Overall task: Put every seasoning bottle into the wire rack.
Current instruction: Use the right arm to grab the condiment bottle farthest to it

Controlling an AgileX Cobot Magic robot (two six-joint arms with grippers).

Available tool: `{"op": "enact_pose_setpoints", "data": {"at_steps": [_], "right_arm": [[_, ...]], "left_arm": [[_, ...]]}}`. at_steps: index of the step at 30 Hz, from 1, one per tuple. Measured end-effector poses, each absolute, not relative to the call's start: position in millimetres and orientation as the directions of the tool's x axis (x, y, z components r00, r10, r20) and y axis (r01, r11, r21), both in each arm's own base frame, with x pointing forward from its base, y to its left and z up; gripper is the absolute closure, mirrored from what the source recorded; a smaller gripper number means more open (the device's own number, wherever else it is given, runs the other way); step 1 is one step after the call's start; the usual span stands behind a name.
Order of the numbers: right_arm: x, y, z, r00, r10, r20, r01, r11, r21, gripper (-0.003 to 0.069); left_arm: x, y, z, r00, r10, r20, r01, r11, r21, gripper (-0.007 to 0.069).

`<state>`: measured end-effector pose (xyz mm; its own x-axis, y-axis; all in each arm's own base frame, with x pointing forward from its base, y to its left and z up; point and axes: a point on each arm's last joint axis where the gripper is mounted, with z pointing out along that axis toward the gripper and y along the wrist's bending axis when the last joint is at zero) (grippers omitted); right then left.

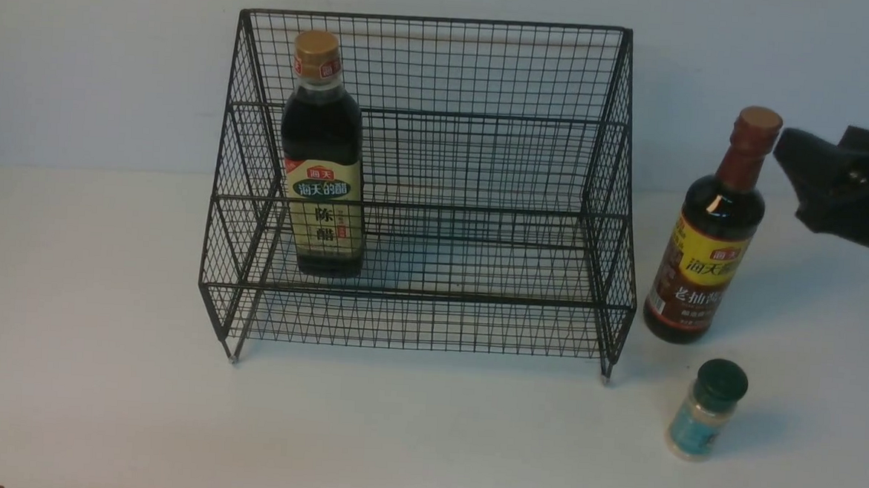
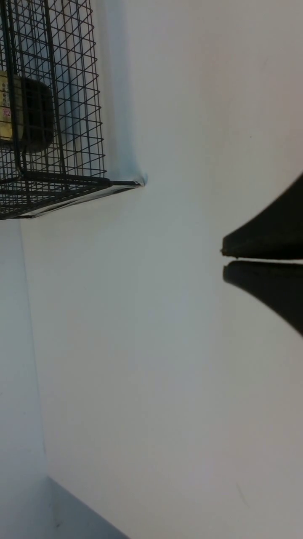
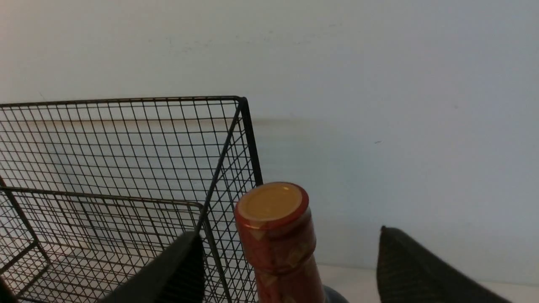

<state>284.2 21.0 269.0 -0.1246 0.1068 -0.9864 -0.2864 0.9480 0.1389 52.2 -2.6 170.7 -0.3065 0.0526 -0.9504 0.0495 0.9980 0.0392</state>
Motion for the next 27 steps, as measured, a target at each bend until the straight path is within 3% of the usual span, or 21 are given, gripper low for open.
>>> {"op": "enact_pose_setpoints", "data": {"at_steps": [5, 18, 23, 27], "right_arm": [[297.5, 21.7, 261.4, -0.138, 0.113, -0.984, -0.296, 0.943, 0.15, 0.006], [332.0, 23.6, 246.2, -0.165, 0.074, -0.984, -0.33, 0.936, 0.125, 0.0064], [338.1, 24.9, 236.7, -0.187, 0.069, -0.98, -0.338, 0.932, 0.13, 0.0149], [338.2, 31.8, 234.4, -0.185, 0.054, -0.981, -0.372, 0.92, 0.121, 0.0333]], "left_arm": [[52.2, -2.6, 170.7, -0.306, 0.053, -0.95, 0.049, 0.998, 0.039, 0.063], [52.2, -2.6, 170.7, -0.306, 0.053, -0.95, 0.049, 0.998, 0.039, 0.063], [52.2, -2.6, 170.7, -0.306, 0.053, -0.95, 0.049, 0.998, 0.039, 0.063], [52.2, -2.6, 170.7, -0.306, 0.053, -0.95, 0.049, 0.998, 0.039, 0.063]]}}
